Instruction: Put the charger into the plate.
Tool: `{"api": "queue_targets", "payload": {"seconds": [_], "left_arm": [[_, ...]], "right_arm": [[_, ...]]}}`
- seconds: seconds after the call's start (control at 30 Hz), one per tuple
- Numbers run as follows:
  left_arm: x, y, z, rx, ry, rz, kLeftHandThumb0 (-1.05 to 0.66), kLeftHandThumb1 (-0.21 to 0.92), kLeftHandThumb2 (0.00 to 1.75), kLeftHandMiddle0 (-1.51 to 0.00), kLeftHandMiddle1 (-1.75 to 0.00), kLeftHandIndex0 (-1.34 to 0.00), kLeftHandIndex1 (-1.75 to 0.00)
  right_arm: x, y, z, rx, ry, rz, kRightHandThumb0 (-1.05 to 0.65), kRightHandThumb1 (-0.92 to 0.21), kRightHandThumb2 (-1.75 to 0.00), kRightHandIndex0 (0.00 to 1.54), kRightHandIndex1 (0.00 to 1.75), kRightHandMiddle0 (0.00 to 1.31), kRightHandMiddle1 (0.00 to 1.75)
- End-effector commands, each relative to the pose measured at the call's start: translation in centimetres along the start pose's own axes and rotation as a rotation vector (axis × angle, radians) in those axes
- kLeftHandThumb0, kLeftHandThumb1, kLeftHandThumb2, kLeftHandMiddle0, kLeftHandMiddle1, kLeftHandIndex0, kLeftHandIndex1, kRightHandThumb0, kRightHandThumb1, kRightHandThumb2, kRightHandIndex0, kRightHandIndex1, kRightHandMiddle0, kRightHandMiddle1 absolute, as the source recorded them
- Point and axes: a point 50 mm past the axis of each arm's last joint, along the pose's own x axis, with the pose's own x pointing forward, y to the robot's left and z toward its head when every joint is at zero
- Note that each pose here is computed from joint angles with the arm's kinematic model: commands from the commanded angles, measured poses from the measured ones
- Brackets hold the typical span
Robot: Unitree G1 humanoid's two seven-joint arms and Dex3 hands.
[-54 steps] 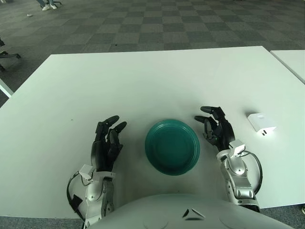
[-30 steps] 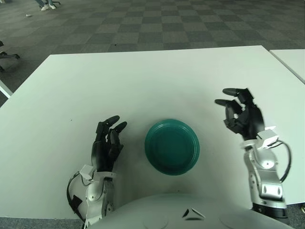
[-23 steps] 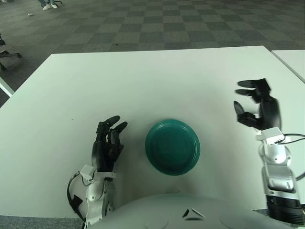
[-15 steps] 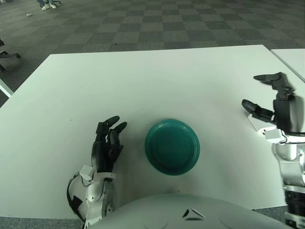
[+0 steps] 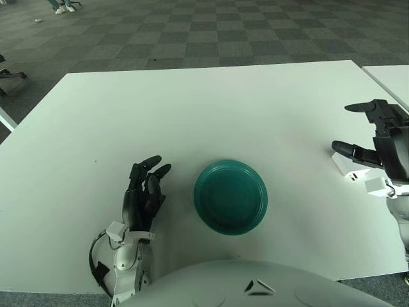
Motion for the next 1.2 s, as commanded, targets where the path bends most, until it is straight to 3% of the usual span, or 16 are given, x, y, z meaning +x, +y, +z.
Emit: {"api": "queue_targets", "payload": {"seconds": [0.0, 0.27, 0.4, 0.5, 1.17], "left_arm": [[-0.6, 0.7, -0.7, 0.004, 0.058, 0.014, -0.85, 0.92, 0.73, -0.32, -1.00, -0.17, -1.22], [-0.5, 1.0, -0.5, 0.006, 0.063, 0.006, -0.84, 0.92, 0.74, -0.31, -1.00, -0.17, -1.21], [-0.5, 1.1, -0.5, 0.011, 0.063, 0.001, -0.84, 0.92, 0.74, -0.32, -1.01, -0.16, -1.20], [-0.5, 1.2, -0.4, 0.017, 0.061, -0.004, -0.85, 0.92, 0.75, -0.32, -1.01, -0.16, -1.20], [-0.4, 1.9, -0.2, 0.039, 0.064, 0.013, -0.83, 0.92, 0.75, -0.30, -0.98, -0.17, -1.20]], "right_arm": [[-0.5, -0.4, -1.2, -0.035, 0.059, 0.093, -0.79, -0.92, -0.50, 0.34, 0.44, 0.02, 1.00], [-1.0, 0.2, -0.9, -0.021, 0.122, 0.187, -0.82, -0.92, -0.43, 0.35, 0.29, 0.00, 0.95], [-2.2, 2.7, -3.2, -0.028, 0.217, 0.274, -0.81, -0.92, -0.41, 0.35, 0.26, 0.00, 0.91], [-2.4, 3.7, -3.8, -0.030, 0.243, 0.287, -0.81, -0.92, -0.41, 0.35, 0.25, 0.00, 0.88], [-3.5, 5.7, -5.2, -0.020, 0.359, 0.372, -0.82, -0.92, -0.41, 0.39, 0.21, 0.00, 0.86]]}}
